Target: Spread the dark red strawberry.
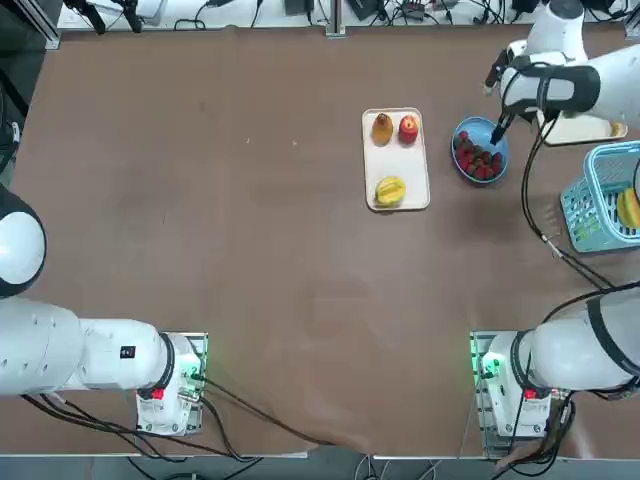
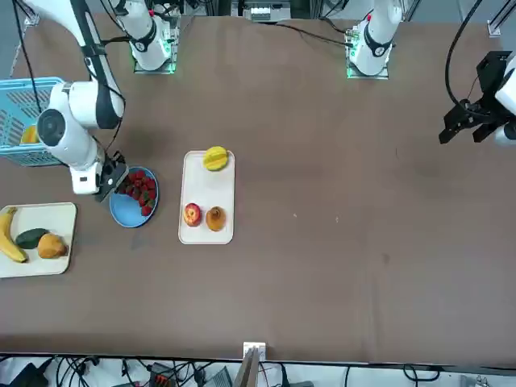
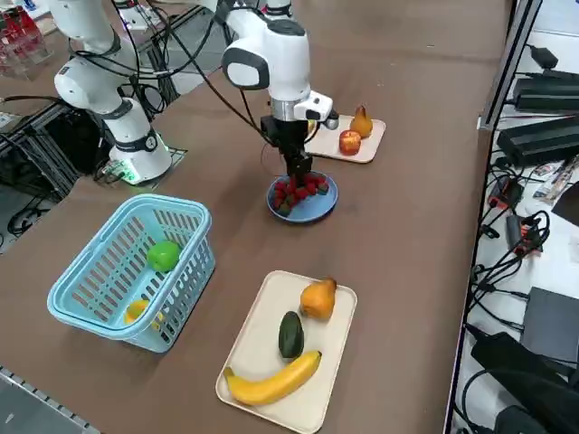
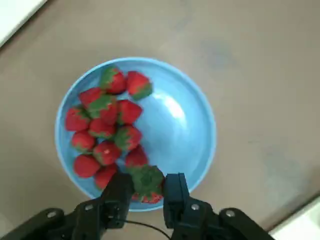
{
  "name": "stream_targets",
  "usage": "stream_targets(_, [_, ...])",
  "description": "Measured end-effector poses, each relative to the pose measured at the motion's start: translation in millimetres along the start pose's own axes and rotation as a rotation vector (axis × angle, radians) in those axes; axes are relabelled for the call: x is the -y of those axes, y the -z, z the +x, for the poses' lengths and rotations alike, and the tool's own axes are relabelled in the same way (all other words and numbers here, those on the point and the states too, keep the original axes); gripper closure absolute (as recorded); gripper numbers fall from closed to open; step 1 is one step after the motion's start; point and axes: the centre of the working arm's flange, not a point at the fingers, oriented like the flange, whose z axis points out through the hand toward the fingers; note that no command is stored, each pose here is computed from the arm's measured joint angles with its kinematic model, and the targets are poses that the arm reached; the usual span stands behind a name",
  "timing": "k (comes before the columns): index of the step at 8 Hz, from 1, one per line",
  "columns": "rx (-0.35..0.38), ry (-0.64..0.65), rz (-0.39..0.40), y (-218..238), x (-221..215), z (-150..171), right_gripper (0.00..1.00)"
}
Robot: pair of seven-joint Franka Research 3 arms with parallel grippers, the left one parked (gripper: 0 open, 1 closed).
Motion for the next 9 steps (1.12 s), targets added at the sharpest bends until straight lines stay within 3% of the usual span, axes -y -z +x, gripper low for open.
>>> stream_targets(3, [0.023, -0.023, 0.012, -37.6, -36.8, 11.9, 0.62])
stream_targets(6, [0.055, -0.027, 0.046, -74.5, -41.5, 14.5, 0.61])
stream_targets(9, [0.049, -0.034, 0.04, -65.3, -45.2, 16.2, 0.11])
